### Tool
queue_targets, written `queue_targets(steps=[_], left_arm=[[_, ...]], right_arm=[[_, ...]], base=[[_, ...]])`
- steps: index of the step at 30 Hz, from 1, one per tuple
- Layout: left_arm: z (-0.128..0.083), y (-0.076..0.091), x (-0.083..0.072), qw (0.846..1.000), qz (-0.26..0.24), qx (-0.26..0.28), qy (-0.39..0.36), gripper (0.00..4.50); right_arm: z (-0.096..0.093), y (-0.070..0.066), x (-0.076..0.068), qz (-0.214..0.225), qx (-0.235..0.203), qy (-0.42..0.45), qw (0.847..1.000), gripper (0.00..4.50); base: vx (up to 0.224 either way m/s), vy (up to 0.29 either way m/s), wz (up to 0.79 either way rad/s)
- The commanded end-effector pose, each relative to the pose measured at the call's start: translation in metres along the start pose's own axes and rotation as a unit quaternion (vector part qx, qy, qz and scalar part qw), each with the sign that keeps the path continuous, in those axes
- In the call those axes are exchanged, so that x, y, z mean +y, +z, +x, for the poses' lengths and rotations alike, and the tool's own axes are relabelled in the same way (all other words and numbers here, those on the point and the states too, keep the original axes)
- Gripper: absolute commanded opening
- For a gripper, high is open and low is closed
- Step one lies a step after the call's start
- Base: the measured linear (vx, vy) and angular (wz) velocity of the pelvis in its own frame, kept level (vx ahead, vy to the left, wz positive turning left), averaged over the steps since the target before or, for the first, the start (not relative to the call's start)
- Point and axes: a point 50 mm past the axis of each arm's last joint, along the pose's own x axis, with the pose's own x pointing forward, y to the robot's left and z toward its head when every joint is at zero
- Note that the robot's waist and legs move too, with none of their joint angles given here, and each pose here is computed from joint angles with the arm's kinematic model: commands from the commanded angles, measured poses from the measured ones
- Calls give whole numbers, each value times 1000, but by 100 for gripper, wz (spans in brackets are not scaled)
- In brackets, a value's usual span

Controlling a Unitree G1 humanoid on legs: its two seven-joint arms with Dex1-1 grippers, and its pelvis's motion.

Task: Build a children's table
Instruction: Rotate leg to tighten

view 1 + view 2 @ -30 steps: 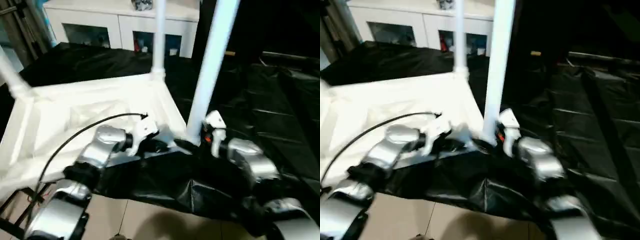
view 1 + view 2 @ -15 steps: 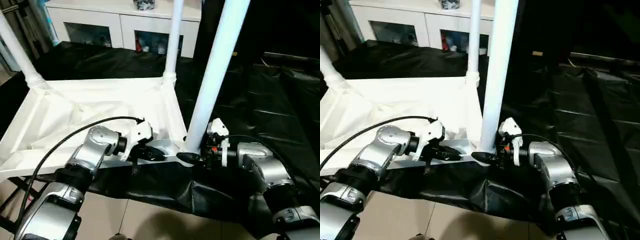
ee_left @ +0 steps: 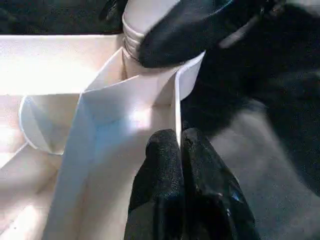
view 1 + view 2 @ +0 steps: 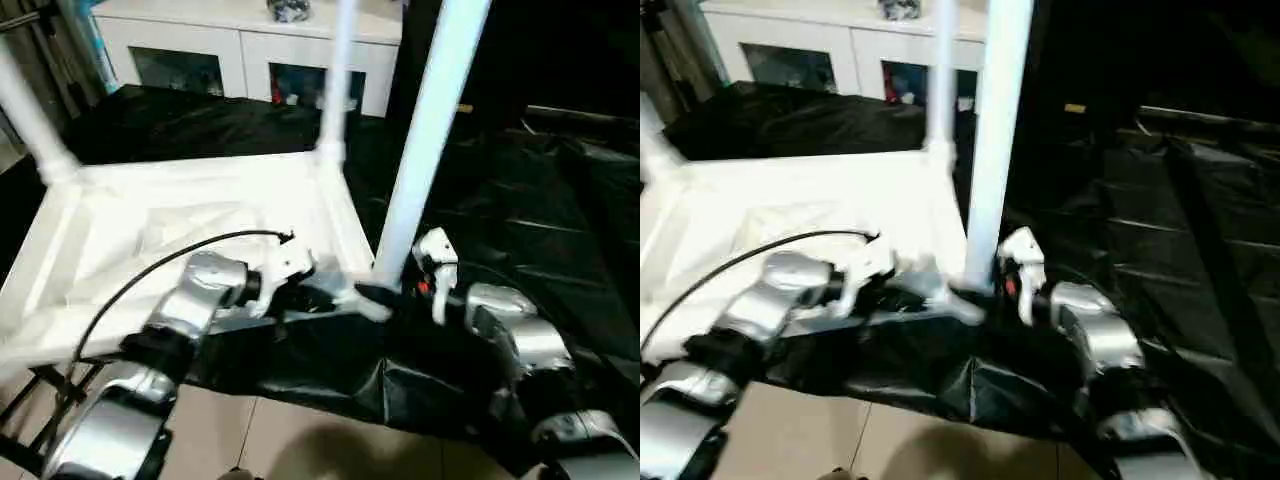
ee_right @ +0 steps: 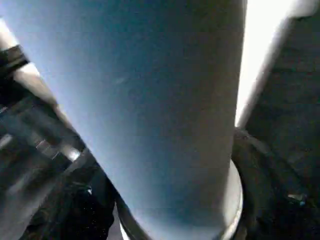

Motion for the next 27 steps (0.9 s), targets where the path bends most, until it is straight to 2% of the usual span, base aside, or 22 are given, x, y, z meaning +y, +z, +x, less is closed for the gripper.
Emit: queue_targets(steps=[1, 5, 8, 10, 13, 14, 17, 21, 27], left_arm=[[15, 23, 2, 999, 14, -28, 25, 0], [27, 32, 5, 997, 6, -32, 65, 0], [31, 40, 4, 997, 11, -47, 67, 0], [31, 40, 4, 997, 10, -48, 65, 0], [30, 37, 1, 998, 15, -46, 44, 0], [29, 35, 1, 998, 16, -44, 38, 0], [26, 29, -1, 999, 16, -38, 17, 0], [17, 18, -4, 999, 23, -28, -14, 0], [0, 5, -6, 998, 36, -11, -58, 0]], right_arm=[[14, -23, 12, 19, 45, -19, 999, 279], [28, -24, 14, 45, 44, -88, 994, 278], [37, -22, 17, 44, 36, -110, 992, 278], [37, -21, 17, 43, 34, -110, 992, 334], [40, -16, 18, 48, 23, -91, 994, 354], [39, -14, 18, 44, 21, -85, 995, 376], [36, -10, 17, 15, 17, -51, 998, 391], [22, -16, 17, -45, 49, 39, 997, 391], [2, -15, 15, -51, 53, 114, 991, 391]], base=[[0, 0, 0], [0, 0, 0], [0, 0, 0], [0, 0, 0], [0, 0, 0], [0, 0, 0], [0, 0, 0], [0, 0, 0], [0, 0, 0]])
